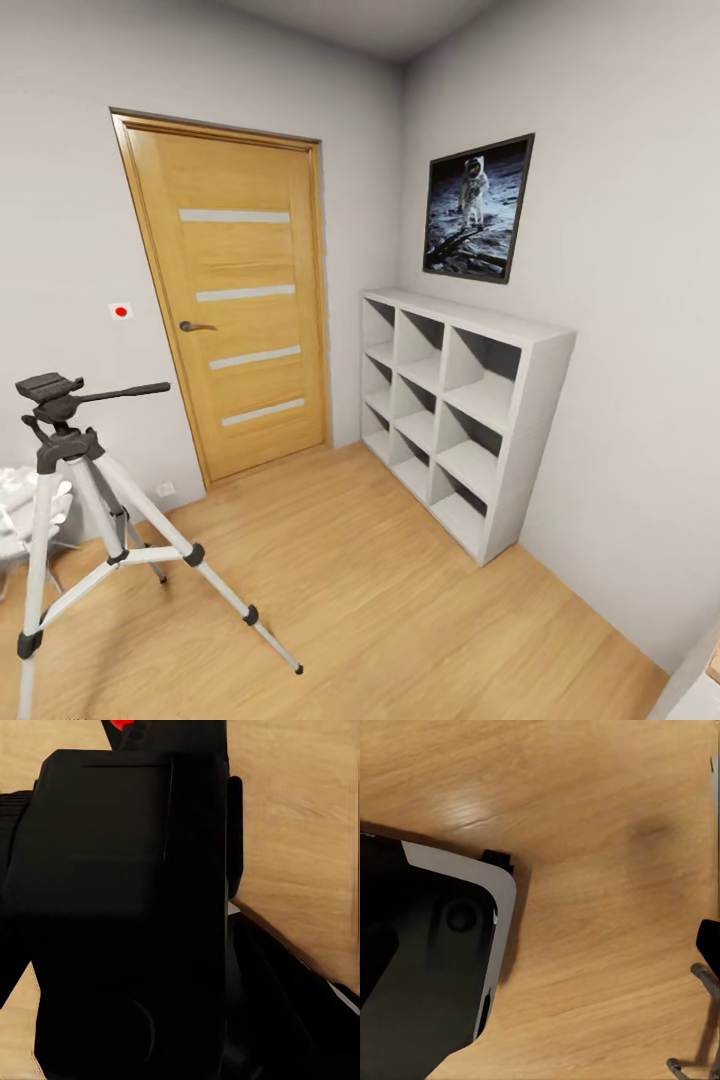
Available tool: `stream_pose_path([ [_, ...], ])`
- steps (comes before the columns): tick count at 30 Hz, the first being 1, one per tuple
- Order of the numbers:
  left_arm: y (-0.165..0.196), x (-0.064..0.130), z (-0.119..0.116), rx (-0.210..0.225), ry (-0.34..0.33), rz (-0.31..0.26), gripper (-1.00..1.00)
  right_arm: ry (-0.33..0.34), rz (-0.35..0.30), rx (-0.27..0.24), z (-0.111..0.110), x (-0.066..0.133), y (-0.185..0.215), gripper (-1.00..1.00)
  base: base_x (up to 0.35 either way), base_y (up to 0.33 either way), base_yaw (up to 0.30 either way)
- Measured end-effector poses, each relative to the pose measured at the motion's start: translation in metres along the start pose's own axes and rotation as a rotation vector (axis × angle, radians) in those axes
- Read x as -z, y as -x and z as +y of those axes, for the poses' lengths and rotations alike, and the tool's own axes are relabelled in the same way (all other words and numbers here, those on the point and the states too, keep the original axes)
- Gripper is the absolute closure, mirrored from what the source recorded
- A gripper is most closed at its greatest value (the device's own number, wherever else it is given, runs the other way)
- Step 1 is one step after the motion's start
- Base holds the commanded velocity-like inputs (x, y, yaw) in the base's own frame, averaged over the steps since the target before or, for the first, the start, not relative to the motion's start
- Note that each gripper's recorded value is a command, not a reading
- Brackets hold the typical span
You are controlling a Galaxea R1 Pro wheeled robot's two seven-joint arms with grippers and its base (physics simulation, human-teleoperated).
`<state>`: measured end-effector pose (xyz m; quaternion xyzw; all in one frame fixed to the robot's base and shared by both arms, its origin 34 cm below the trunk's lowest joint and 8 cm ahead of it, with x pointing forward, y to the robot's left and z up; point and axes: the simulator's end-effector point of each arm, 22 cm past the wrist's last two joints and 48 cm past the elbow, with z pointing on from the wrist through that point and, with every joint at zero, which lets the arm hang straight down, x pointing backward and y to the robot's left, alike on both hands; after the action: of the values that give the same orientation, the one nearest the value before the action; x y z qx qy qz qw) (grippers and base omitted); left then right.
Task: Attach the digital camera to the camera tripod in the bedroom.
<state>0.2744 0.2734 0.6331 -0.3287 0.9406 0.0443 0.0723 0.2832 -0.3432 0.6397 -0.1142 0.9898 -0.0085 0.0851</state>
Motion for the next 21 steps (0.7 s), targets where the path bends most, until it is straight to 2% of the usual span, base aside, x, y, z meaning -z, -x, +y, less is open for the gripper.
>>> stream_pose_path([
  [16,0.0008,-0.0001,0.0008,0.000,0.001,-0.002,1.00,-0.001,0.000,0.000,-0.0009,0.0001,-0.0001,-1.00,0.280,-0.120,0.269],
  [21,0.0008,-0.0001,0.0008,0.000,0.001,-0.002,1.00,-0.001,0.000,0.000,-0.0009,0.0001,-0.0001,-1.00,0.285,-0.020,0.269],
])
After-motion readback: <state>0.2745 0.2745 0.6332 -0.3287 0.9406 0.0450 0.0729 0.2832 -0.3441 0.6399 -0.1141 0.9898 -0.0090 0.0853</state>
